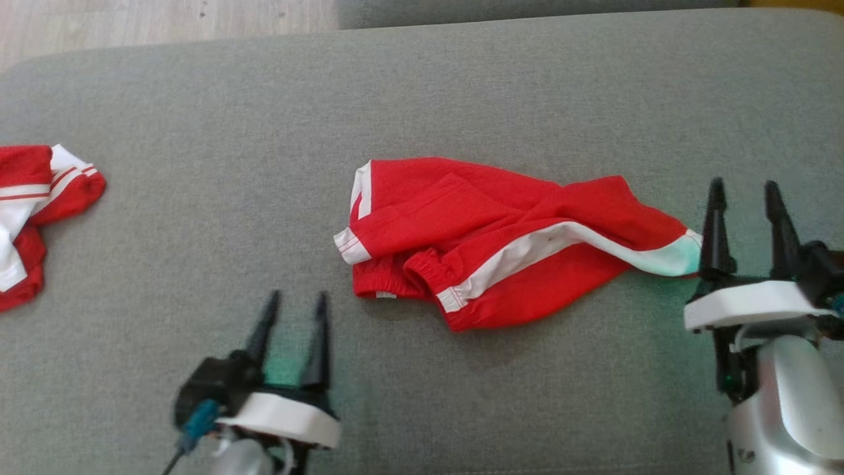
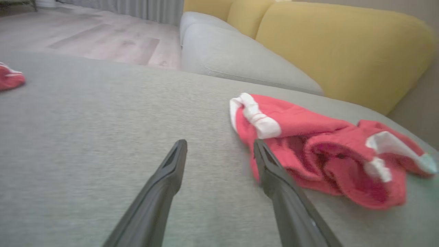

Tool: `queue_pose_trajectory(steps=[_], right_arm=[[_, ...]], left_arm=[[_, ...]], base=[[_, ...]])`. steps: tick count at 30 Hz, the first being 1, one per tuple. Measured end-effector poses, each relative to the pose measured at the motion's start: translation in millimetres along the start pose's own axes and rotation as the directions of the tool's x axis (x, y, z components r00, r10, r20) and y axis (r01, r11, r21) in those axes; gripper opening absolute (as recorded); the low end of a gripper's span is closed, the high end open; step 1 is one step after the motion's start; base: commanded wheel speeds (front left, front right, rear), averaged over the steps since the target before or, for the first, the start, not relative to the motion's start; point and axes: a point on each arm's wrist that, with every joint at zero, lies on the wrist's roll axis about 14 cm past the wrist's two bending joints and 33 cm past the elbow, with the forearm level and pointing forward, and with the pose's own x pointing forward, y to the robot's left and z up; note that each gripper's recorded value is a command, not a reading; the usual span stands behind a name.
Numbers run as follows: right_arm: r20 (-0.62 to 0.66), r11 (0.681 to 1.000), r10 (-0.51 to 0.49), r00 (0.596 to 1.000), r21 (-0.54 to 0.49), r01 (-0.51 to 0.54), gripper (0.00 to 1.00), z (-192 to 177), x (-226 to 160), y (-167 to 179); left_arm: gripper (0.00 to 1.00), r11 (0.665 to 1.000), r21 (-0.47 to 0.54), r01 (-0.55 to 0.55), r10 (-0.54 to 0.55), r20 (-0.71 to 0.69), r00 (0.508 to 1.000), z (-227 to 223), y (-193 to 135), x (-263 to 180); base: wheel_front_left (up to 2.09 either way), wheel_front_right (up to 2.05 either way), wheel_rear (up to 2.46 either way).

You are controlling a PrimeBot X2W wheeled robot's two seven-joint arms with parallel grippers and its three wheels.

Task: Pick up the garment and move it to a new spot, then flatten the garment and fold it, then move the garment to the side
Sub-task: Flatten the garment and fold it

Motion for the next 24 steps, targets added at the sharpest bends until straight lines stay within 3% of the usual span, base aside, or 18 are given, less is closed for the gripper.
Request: queue_pose_trajectory(steps=[5,12,19,20,21,22,24], right_arm=[[0.011,1.000,0.029,1.000,-0.003,-0.029,1.00,3,0,9],[-0.001,1.000,0.016,1.000,-0.004,-0.016,1.00,-1,-4,3],[-0.021,1.000,-0.023,1.000,-0.013,0.022,1.00,-7,-10,-12],[-0.024,1.000,-0.028,0.999,-0.014,0.028,1.00,-8,-11,-14],[-0.027,0.999,-0.033,0.999,-0.015,0.033,1.00,-9,-11,-16],[-0.029,0.999,-0.038,0.999,-0.015,0.037,1.00,-10,-12,-17],[-0.031,0.999,-0.042,0.999,-0.015,0.041,1.00,-11,-12,-19]], left_arm=[[1.00,0.986,-0.095,0.134,-0.139,-0.043,0.989,-15,-45,3],[1.00,0.911,-0.244,0.331,-0.367,-0.115,0.923,-35,-121,5],[1.00,0.893,-0.271,0.359,-0.404,-0.133,0.905,-37,-130,24],[0.89,0.891,-0.272,0.363,-0.409,-0.135,0.903,-37,-132,26],[0.07,0.890,-0.273,0.366,-0.413,-0.139,0.900,-39,-133,26],[0.00,0.889,-0.275,0.367,-0.415,-0.141,0.899,-40,-133,26],[0.00,0.889,-0.276,0.366,-0.415,-0.142,0.899,-40,-133,27]], base=[[0.00,0.00,0.00],[0.00,0.00,0.00],[0.00,0.00,0.00],[0.00,0.00,0.00],[0.00,0.00,0.00],[0.00,0.00,0.00],[0.00,0.00,0.00]])
